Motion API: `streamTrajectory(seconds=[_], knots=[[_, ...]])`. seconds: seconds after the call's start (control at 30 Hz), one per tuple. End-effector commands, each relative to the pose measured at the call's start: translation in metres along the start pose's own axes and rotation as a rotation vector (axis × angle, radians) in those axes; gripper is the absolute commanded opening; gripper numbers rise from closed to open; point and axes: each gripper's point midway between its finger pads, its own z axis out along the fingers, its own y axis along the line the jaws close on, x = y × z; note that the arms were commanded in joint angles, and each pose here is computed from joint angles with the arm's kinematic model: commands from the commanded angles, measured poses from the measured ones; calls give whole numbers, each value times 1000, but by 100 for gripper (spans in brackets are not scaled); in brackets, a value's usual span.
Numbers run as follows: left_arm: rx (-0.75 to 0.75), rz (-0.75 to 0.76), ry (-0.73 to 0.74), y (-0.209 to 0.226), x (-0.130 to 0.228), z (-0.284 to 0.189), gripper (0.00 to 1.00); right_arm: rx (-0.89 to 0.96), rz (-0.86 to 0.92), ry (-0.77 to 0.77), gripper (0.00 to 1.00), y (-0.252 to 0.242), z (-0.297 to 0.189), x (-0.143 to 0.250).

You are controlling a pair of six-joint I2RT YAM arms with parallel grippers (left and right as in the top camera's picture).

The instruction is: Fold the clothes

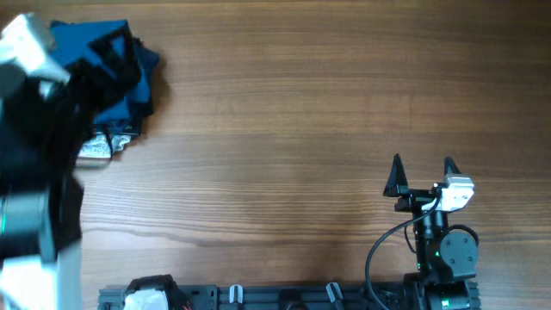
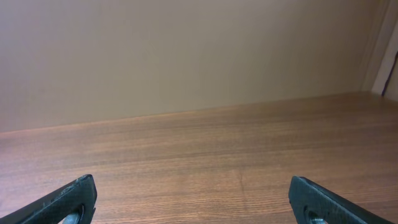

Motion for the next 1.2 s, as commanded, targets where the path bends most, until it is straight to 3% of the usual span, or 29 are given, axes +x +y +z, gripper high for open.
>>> streamTrajectory(seconds=[0.0,0.1,0.3,0.63,1.03,1.17], knots=[[49,30,-93,-15,3,-52,100,-16,-13,2,100,2,0,3],[119,45,-99,-1,54,-85,100,-16,-13,2,100,2,0,3],[175,51,-183,66,156,-64,100,-16,-13,2,100,2,0,3],[52,29,-313,128,193,-13,100,-16,-13,2,100,2,0,3],[-52,24,-314,167,222,0,100,-16,-13,2,100,2,0,3],[-73,168,-300,167,225,1,100,-16,-13,2,100,2,0,3]])
